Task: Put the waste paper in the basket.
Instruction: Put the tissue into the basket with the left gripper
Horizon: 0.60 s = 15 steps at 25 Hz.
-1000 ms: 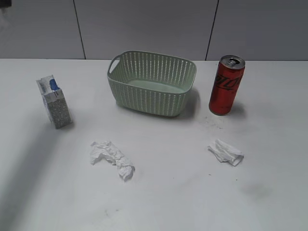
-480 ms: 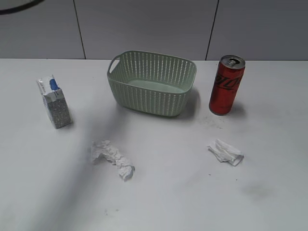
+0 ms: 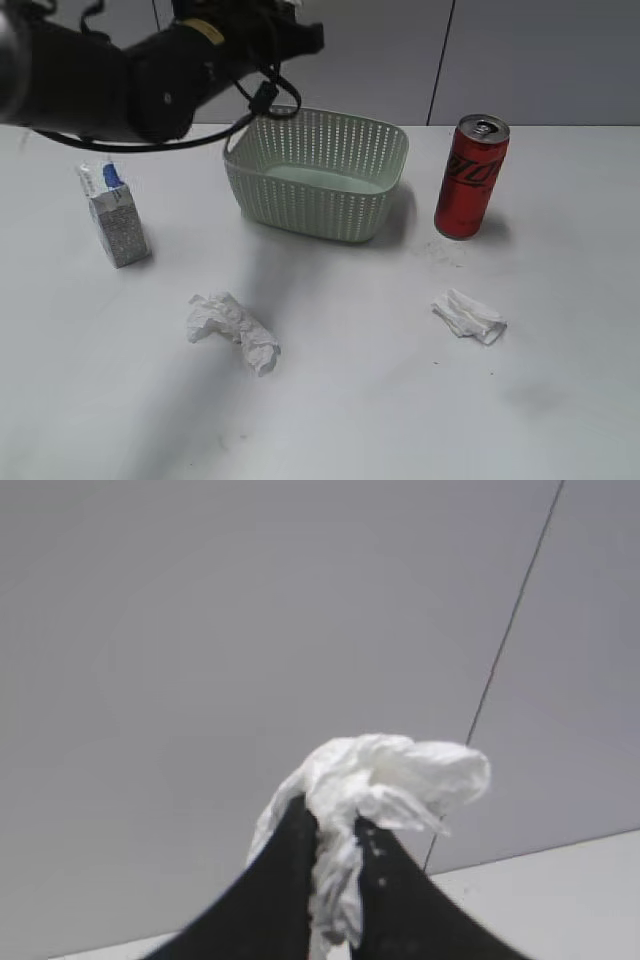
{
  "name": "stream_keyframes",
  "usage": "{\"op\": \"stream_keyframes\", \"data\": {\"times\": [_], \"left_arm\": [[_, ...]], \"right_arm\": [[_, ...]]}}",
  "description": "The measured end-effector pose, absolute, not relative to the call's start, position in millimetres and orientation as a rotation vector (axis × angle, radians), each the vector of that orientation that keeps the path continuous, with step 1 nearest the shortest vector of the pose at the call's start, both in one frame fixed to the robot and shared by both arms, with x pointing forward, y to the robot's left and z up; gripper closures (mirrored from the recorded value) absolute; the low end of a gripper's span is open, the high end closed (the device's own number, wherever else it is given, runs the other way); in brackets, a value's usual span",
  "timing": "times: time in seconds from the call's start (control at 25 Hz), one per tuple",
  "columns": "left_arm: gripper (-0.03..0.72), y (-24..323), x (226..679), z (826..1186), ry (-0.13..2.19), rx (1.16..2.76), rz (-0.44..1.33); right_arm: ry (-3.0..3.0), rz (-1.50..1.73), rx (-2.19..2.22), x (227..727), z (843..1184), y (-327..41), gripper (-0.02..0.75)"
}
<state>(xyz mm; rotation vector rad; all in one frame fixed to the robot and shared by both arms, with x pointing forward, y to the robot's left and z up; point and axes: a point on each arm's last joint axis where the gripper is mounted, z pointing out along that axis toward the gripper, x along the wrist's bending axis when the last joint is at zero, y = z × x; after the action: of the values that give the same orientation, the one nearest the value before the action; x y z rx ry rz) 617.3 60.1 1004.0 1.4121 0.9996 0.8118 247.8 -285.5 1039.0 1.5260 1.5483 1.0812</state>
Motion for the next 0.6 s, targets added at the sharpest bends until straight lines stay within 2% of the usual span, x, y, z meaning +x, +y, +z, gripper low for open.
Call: {"op": "stream_keyframes", "data": {"times": [0.16, 0.24, 0.28, 0.32, 0.4, 0.48, 0.56, 0.6], "left_arm": [[0.648, 56, 621, 979, 0.997, 1.468, 0.813], [0.621, 55, 622, 973, 1.003, 1.48, 0.81], [0.582, 55, 622, 972, 1.005, 1.484, 0.808], [0.52, 55, 622, 972, 1.005, 1.486, 0.808], [0.35, 55, 622, 972, 1.0, 1.481, 0.812], [0.15, 55, 623, 973, 0.997, 1.474, 0.817], [0.054, 55, 622, 973, 0.997, 1.476, 0.815], [0.03, 55, 622, 975, 0.997, 1.476, 0.814]], "right_arm": [[1.548, 1.081, 1.526, 248, 1039, -285, 0.149], [1.548, 1.081, 1.526, 248, 1039, -285, 0.149], [1.548, 1.081, 1.526, 248, 1039, -285, 0.149], [1.548, 1.081, 1.526, 248, 1039, -285, 0.149], [1.548, 1.081, 1.526, 248, 1039, -285, 0.149], [1.548, 1.081, 1.526, 248, 1039, -285, 0.149], [1.548, 1.081, 1.526, 248, 1039, -285, 0.149], [1.548, 1.081, 1.526, 248, 1039, -285, 0.149]]}}
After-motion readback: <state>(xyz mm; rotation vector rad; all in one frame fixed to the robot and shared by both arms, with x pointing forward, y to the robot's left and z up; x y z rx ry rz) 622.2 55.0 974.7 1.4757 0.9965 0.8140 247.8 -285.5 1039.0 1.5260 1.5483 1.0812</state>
